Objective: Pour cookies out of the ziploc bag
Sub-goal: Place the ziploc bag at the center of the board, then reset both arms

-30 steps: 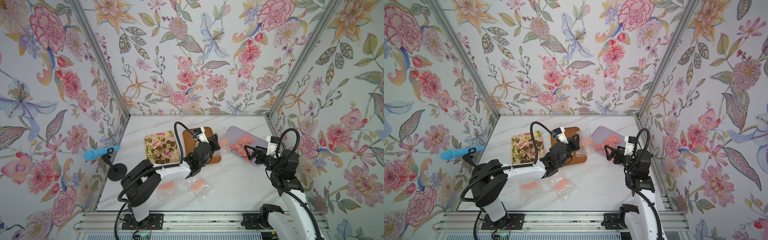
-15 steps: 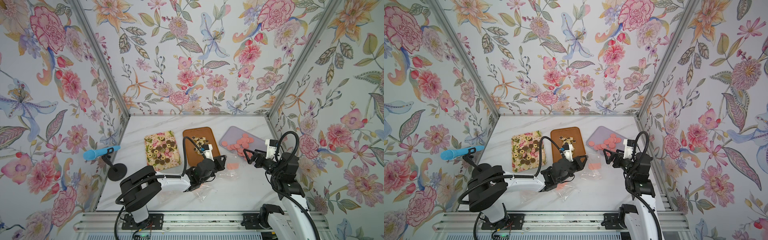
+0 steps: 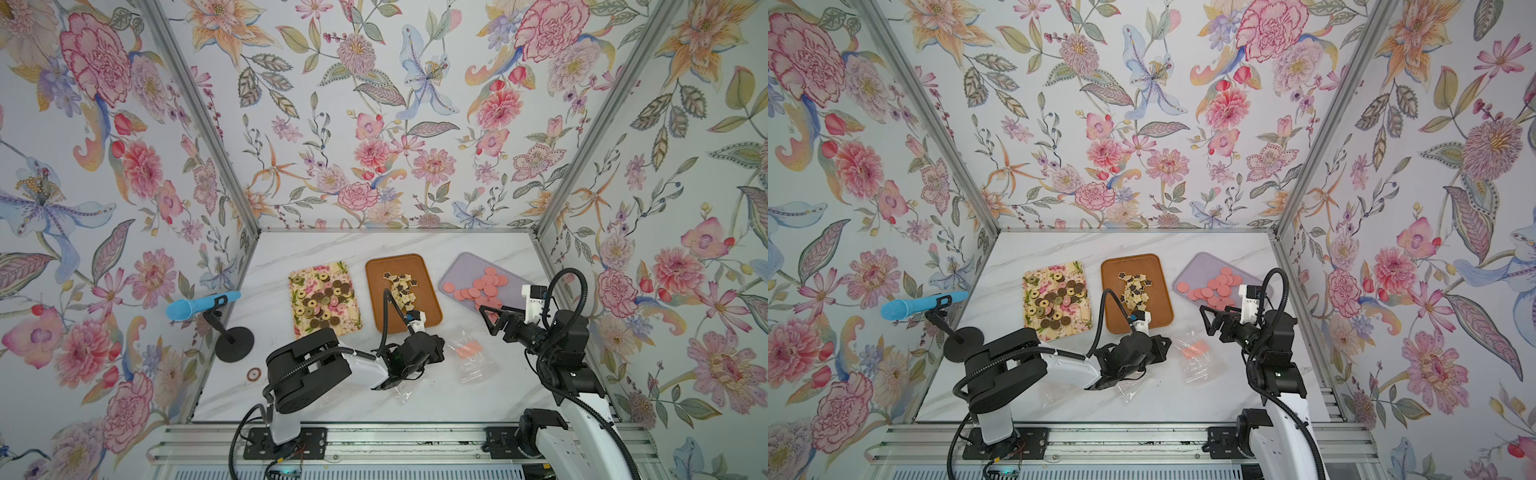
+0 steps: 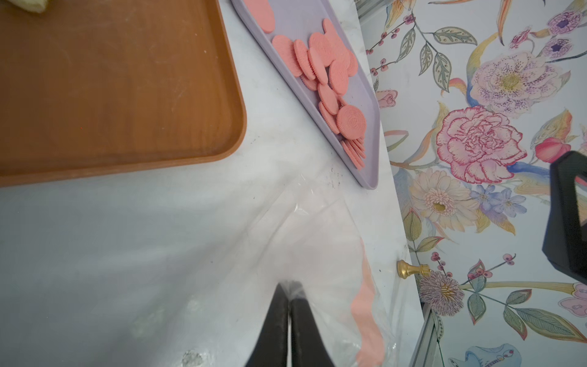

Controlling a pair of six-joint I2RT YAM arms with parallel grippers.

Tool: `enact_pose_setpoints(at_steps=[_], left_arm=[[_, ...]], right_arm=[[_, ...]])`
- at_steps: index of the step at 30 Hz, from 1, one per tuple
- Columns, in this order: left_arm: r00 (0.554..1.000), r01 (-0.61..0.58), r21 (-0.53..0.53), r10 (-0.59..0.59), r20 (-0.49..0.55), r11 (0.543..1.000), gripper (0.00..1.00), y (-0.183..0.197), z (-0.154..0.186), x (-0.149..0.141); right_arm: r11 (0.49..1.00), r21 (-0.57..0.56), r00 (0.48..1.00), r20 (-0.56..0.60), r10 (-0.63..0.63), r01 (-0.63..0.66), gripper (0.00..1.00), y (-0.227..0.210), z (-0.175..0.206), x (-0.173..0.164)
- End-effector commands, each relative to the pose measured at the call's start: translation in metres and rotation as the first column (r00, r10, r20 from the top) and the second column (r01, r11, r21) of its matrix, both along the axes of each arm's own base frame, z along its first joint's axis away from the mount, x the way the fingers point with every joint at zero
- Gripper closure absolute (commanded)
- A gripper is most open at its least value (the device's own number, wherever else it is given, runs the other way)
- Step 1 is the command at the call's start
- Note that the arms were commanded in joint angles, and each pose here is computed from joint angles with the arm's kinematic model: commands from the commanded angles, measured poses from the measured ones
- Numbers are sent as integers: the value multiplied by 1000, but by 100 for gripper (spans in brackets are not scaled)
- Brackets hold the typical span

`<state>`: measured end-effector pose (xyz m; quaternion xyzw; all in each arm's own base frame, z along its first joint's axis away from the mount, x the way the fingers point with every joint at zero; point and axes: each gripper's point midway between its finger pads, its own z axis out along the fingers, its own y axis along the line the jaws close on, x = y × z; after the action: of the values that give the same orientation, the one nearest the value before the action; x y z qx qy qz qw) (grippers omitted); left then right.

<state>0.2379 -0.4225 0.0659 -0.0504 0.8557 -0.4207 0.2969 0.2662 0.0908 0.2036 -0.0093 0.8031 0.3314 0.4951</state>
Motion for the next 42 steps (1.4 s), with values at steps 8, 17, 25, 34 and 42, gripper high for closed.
enact_pose_setpoints(at_steps=[8,17,25,34,42], left_arm=[[994,106,71,-107,15,992,50,0,17,-17],[948,28,252,-105,301,967,31,50,100,-2],[717,-462,528,-49,695,713,1,189,213,32],[489,-834,379,219,844,401,1,366,221,9],[465,-878,409,245,851,247,1,403,170,32]], right_arm=[[1000,6,998,-67,21,-21,0,11,-40,-6],[998,7,994,-83,66,-66,0,22,-44,4],[994,-68,994,-74,75,-80,0,21,-33,15],[980,-48,976,-90,-197,194,0,-39,-36,15],[956,-123,959,-66,-275,265,0,-57,-35,32]])
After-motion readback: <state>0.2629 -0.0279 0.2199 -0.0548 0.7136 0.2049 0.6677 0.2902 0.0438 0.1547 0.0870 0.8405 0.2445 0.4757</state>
